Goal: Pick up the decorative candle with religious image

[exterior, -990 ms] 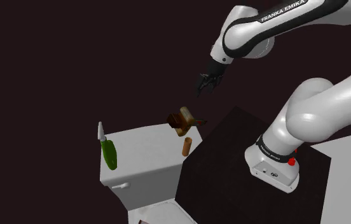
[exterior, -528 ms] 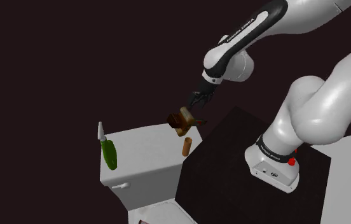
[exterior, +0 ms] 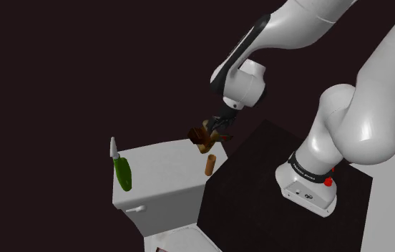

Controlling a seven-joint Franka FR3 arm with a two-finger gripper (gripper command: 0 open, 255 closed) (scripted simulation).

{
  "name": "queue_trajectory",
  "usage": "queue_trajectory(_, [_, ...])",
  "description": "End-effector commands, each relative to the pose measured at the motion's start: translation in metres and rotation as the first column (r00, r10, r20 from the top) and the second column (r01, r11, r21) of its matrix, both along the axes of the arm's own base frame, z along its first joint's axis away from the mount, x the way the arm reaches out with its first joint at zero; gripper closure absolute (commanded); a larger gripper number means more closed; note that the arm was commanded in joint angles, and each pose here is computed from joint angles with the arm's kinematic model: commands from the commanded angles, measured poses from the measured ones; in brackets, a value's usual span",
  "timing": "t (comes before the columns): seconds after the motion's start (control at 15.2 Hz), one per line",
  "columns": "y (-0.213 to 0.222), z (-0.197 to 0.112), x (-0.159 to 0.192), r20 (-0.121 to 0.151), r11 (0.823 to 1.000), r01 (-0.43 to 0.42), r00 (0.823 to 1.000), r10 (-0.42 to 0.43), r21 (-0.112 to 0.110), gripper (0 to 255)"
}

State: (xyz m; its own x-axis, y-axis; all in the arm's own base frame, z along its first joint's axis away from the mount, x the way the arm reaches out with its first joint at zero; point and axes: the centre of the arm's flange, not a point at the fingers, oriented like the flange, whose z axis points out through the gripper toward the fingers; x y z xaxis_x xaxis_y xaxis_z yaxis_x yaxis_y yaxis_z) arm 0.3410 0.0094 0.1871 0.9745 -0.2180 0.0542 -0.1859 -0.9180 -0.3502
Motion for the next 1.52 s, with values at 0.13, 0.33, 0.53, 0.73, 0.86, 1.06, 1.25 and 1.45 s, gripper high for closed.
queue_trajectory(0.13, [0.0, -0.021, -0.001, 0.002, 1.0, 0.001, 1.0, -0.001, 0.0, 0])
queue_trajectory(0.33, [0.0, -0.02, -0.001, 0.002, 1.0, 0.001, 1.0, -0.001, 0.0, 255])
queue_trajectory(0.53, [0.0, -0.021, -0.002, 0.002, 1.0, 0.001, 1.0, -0.001, 0.0, 255])
queue_trajectory(0.73, [0.001, -0.021, -0.002, 0.002, 1.0, 0.001, 1.0, -0.001, 0.0, 255])
queue_trajectory(0.86, [0.0, -0.021, -0.001, 0.002, 1.0, 0.001, 1.0, -0.001, 0.0, 255])
queue_trajectory(1.06, [0.0, -0.005, -0.001, 0.002, 1.0, 0.001, 1.0, -0.001, 0.0, 255])
queue_trajectory(1.25, [0.0, 0.011, -0.001, 0.002, 1.0, 0.001, 1.0, -0.001, 0.0, 255])
queue_trajectory(1.45, [0.0, 0.027, -0.001, 0.002, 1.0, 0.001, 1.0, -0.001, 0.0, 255])
